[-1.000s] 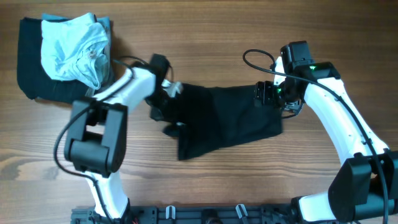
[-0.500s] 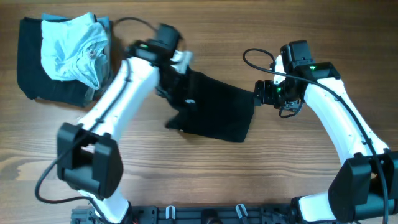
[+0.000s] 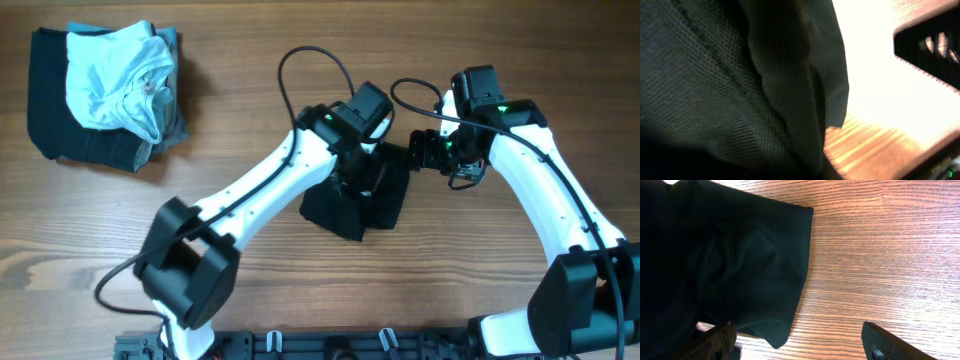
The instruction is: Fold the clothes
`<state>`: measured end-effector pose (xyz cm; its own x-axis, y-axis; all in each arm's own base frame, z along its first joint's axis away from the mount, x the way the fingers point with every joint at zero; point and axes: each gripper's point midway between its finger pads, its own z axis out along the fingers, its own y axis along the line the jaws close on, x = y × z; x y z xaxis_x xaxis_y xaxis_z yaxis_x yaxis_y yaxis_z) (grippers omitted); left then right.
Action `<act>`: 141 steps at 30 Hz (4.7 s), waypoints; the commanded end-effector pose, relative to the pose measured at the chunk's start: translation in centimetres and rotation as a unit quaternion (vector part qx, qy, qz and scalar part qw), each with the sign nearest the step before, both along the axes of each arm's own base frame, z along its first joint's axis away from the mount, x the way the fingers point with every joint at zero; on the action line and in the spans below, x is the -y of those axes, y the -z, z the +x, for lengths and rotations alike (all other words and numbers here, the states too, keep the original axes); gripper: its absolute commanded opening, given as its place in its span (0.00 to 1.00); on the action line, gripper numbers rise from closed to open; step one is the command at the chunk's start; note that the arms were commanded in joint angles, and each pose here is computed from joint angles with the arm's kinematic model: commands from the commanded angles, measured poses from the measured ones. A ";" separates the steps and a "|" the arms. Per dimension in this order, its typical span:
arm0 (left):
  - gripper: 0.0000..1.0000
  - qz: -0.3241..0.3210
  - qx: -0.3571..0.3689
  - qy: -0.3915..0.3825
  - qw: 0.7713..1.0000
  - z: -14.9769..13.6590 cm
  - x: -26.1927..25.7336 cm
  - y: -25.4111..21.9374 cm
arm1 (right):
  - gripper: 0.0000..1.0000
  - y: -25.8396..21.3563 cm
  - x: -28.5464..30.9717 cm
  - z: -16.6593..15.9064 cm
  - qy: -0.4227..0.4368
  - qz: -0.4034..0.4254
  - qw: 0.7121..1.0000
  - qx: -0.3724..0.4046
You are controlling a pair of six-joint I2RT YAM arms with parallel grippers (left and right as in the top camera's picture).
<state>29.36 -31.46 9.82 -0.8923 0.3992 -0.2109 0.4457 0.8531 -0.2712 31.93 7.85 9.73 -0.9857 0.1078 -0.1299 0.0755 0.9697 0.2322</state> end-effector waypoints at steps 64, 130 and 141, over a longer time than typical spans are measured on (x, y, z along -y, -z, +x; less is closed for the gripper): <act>0.16 0.008 -0.125 -0.083 0.989 0.6 -9.5 3.5 | 0.04 -2.9 -7.8 -1.6 -0.231 0.203 0.948 0.078; 0.83 -0.217 -0.116 -0.030 0.969 2.6 -1.4 10.3 | 0.05 9.7 -4.3 -2.7 -0.032 0.084 0.992 -0.086; 0.04 -0.232 -0.103 -0.071 0.964 4.5 -3.4 7.2 | 0.06 7.5 -3.8 -3.2 -0.046 0.082 0.992 -0.086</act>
